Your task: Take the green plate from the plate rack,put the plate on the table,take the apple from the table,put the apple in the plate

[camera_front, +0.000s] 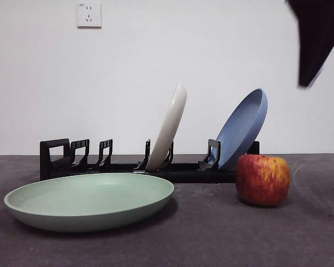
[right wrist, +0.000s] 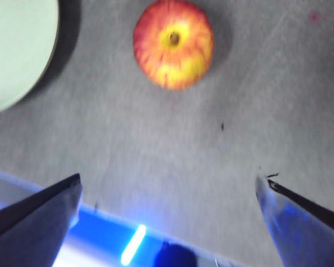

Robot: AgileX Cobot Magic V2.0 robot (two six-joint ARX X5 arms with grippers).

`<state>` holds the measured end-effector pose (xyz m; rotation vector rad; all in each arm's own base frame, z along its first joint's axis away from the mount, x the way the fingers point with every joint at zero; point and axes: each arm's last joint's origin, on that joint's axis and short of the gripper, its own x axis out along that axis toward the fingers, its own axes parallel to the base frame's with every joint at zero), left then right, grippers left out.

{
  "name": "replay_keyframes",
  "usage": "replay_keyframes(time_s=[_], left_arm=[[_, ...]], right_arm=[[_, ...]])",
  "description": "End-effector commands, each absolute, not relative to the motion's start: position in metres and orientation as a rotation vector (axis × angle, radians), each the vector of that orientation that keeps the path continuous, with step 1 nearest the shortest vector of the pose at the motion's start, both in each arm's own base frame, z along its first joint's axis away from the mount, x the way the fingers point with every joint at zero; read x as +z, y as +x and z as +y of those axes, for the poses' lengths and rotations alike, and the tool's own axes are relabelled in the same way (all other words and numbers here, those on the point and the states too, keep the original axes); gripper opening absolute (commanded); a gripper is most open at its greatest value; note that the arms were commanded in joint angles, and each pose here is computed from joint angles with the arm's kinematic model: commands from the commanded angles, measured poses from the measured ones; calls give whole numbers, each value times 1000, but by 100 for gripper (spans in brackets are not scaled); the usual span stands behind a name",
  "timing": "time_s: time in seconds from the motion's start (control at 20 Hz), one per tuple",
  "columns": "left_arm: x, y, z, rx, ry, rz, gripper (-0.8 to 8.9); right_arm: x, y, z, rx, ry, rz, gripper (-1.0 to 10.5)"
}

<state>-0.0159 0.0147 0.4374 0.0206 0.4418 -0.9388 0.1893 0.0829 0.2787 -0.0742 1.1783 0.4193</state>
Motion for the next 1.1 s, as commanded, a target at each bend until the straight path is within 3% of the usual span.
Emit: replay_keyframes(time_s=[0.05,0.4,0.55,0.75,1.1], left_arm=[[426,-14,13,-937,32,474,292],[354,2,-3,-846,123,667,292],[330,9,-8,-740,126,733,292],[322,13,-10,-630,143,735,291],[322,13,-9,-619,128,738,291]], right_arm=[[269,198,87,407,-50,1148,688],[251,228,99,376,-51,1095,688],[238,242,105,372,-55,1107,688],[220,258,111,360,-62,1113,688],[186,274,121,361,-72,1183,656]])
